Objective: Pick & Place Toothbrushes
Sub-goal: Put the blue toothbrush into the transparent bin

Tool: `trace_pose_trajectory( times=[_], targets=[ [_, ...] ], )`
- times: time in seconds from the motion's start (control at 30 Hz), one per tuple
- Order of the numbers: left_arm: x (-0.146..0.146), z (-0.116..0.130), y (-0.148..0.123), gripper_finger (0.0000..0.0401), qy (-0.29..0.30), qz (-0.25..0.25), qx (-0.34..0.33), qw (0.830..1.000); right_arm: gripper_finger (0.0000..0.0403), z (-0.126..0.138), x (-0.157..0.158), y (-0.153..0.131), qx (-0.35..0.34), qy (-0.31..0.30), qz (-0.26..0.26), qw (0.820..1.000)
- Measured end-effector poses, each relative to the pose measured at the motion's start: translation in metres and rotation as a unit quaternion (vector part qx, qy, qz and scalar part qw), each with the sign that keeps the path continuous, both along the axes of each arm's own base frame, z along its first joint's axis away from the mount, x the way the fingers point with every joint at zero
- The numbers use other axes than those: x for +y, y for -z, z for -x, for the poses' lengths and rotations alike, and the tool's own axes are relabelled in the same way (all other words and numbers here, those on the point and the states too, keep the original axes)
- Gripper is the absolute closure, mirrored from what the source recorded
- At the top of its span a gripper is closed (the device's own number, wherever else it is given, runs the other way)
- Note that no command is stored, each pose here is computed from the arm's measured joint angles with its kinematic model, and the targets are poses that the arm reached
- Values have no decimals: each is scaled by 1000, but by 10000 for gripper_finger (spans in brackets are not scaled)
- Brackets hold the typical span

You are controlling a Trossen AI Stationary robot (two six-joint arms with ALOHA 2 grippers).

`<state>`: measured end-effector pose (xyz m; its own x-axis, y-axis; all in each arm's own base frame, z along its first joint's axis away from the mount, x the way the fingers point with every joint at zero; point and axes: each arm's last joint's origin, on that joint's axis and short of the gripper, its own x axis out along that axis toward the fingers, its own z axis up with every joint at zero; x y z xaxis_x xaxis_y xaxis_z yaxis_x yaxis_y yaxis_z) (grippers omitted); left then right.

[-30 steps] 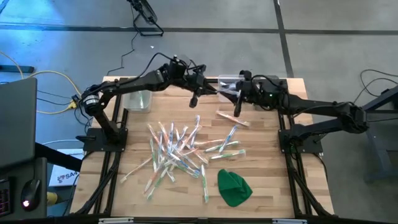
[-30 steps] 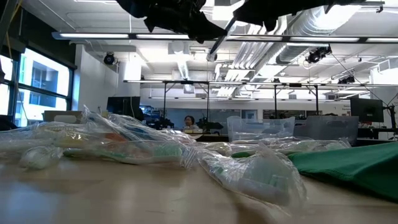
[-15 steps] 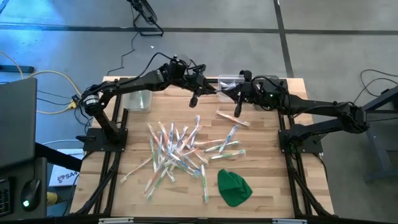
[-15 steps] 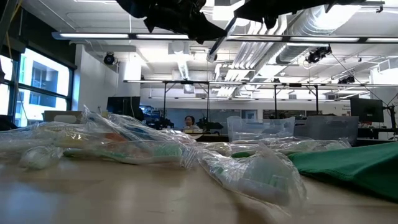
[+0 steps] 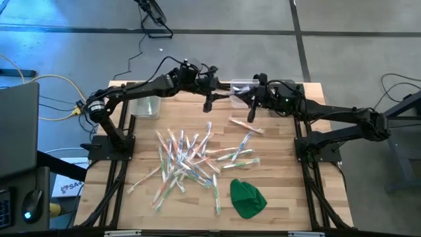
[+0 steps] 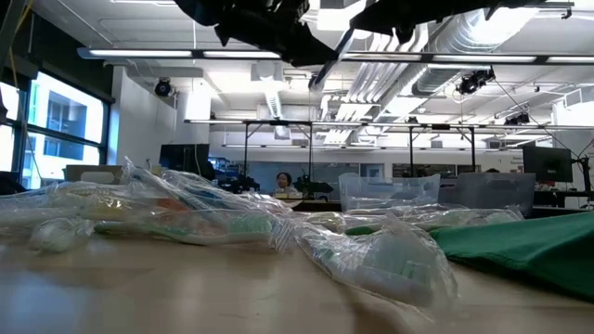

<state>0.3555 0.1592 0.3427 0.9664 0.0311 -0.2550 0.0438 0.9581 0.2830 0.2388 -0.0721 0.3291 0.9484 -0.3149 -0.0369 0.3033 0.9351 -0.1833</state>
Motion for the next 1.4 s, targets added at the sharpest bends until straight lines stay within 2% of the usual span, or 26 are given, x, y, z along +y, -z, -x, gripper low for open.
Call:
trace_pose_trajectory(
  times=[0.1, 0.23, 0.5, 0.67, 0.77, 1.07, 1.2, 1.3, 1.4],
  targets=[
    [0, 0, 1, 238, -2, 11, 2, 1000, 391, 0, 0, 0, 0, -3, 0, 1000],
    [0, 0, 2, 230, -2, 14, 6, 1000, 391, 0, 0, 1, 7, 0, -3, 1000],
    [1, 1, 3, 229, -6, 14, 14, 1000, 391, 2, -3, 6, 33, 57, -4, 998],
    [2, 5, 5, 228, -52, 6, 42, 998, 391, 3, -5, 7, 48, 108, 15, 993],
    [2, 12, 1, 228, -64, 0, 52, 997, 391, 5, -9, 9, 60, 141, 23, 988],
    [-9, 34, -24, 229, -63, -7, 42, 997, 391, 6, -23, 14, 72, 168, 18, 983],
    [-13, 41, -26, 247, -49, 4, 56, 997, 391, -1, -30, 14, 102, 175, 9, 979],
    [-16, 42, -23, 273, -13, 19, 60, 998, 391, -11, -35, 15, 129, 176, 4, 976],
    [-17, 42, -18, 301, -3, 32, 69, 997, 391, -19, -44, 12, 139, 186, -14, 973]
  ],
)
